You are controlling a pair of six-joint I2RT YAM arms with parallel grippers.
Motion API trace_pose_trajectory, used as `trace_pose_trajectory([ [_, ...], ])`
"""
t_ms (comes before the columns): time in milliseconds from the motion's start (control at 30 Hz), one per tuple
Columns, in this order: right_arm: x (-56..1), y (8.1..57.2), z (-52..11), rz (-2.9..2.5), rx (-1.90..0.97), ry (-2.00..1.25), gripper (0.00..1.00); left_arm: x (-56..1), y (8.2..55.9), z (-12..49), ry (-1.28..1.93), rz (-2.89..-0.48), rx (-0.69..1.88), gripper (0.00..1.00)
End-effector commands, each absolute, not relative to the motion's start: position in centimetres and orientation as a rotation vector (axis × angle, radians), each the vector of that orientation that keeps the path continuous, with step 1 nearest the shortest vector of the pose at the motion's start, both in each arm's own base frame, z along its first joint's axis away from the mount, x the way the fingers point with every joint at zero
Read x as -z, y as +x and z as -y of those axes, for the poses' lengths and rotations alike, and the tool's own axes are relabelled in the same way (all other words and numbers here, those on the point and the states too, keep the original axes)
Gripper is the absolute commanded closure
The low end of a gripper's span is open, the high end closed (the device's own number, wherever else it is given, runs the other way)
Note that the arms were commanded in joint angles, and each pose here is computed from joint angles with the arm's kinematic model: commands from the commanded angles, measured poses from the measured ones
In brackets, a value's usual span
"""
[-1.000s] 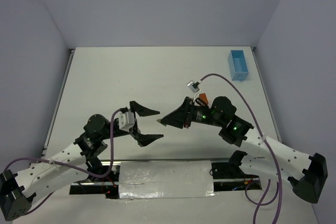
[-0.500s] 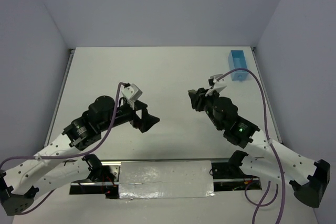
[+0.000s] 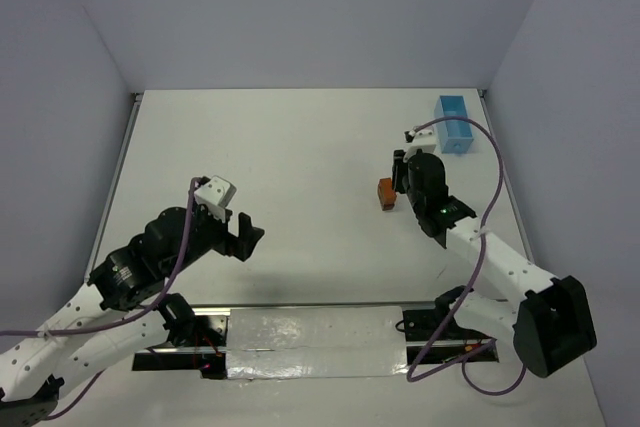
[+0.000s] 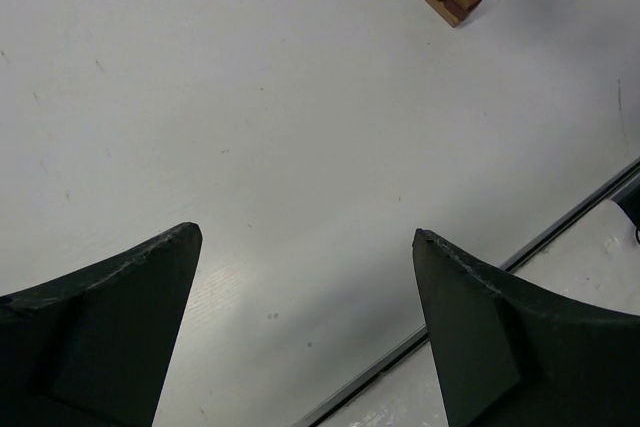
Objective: Build the wood block tower
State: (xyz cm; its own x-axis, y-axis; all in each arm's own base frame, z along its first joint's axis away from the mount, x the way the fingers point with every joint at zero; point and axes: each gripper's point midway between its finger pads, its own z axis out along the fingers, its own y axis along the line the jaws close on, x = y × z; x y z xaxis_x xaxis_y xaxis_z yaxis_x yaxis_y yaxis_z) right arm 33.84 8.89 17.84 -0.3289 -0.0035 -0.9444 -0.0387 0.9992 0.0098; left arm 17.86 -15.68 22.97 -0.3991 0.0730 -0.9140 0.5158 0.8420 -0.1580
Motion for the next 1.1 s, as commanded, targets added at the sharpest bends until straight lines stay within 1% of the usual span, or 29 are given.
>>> trace_pose_trajectory([
  [0,-17.9,35.5,-10.4,-1.888,-0.078,-0.098,0.96,-23.1,18.4,15.2,0.377,-1.935,0.49,0.0],
  [200,-15.8,35.5,-10.8,-1.934,-0.088,-0.121,0.95,-22.0,18.7,15.8,0.413,-1.984,0.469,0.01],
  [467,-13.9,34.8,-10.9,-1.977,-0.099,-0.127,0.89,-21.9,18.6,16.2,0.431,-1.982,0.486,0.0],
  [900,-13.2,34.2,-10.2,-2.028,-0.058,-0.118,0.8,-22.1,18.4,16.2,0.439,-1.972,0.501,0.0],
  [1067,-12.3,34.3,-10.6,-2.064,-0.06,-0.142,0.79,-22.1,18.3,16.3,0.443,-1.968,0.508,0.01],
])
